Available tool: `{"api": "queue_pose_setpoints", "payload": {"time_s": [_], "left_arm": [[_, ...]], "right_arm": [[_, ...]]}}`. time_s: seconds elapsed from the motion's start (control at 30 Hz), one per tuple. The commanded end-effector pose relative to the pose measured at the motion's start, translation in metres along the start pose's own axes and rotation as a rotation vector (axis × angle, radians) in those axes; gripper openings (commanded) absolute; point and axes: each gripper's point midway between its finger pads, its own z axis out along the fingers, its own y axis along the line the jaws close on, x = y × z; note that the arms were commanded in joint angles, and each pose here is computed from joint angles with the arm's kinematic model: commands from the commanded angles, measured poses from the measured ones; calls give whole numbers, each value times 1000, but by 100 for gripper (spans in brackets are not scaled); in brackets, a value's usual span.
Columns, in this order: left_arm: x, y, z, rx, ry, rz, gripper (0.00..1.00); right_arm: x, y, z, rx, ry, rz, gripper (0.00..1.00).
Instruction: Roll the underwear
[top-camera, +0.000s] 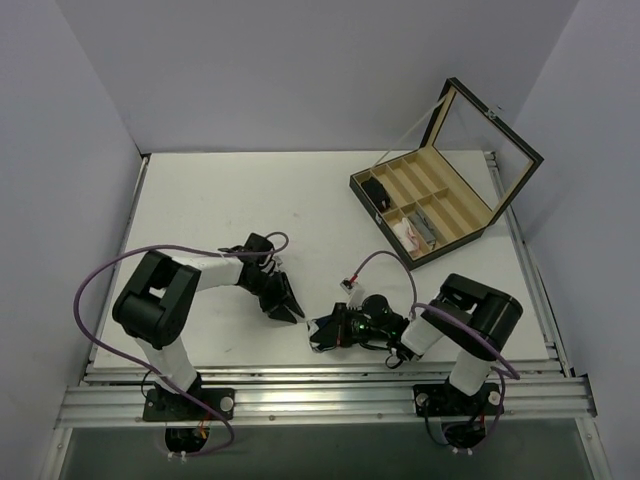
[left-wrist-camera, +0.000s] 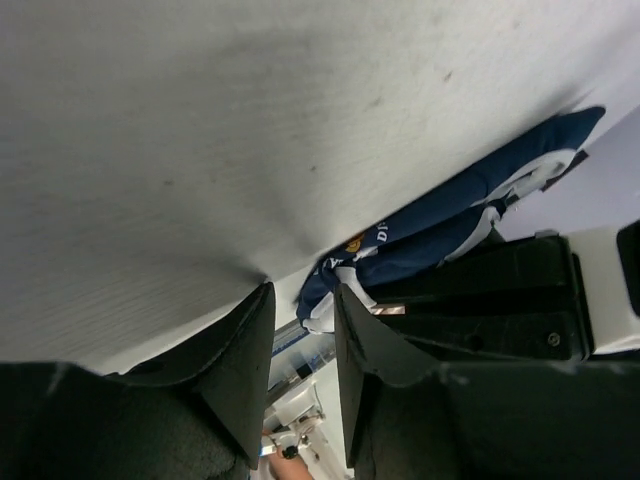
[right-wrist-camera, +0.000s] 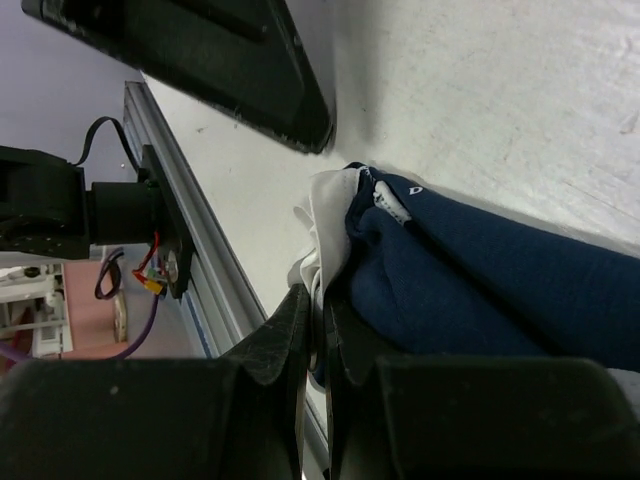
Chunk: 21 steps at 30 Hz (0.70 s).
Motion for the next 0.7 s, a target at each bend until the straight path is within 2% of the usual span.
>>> {"api": "queue_pose_setpoints", "payload": {"time_s": [0.0, 0.23, 0.43, 0.53, 0.67], "left_arm": [[4, -34, 2, 190, -14, 113, 39], [16, -40, 18, 294, 3, 180, 39], [24, -24, 27, 263, 30, 163, 36], [24, -16, 27, 226, 23, 152, 36], [20, -22, 12, 232, -50, 159, 39]], "right_arm": [[14, -12, -9, 0, 37, 33, 0], [21, -19, -15, -17, 49, 72, 0], [18, -23, -16, -18, 48, 94, 0], [15, -22, -16, -22, 41, 94, 0], [14, -24, -18, -22, 38, 100, 0]]}}
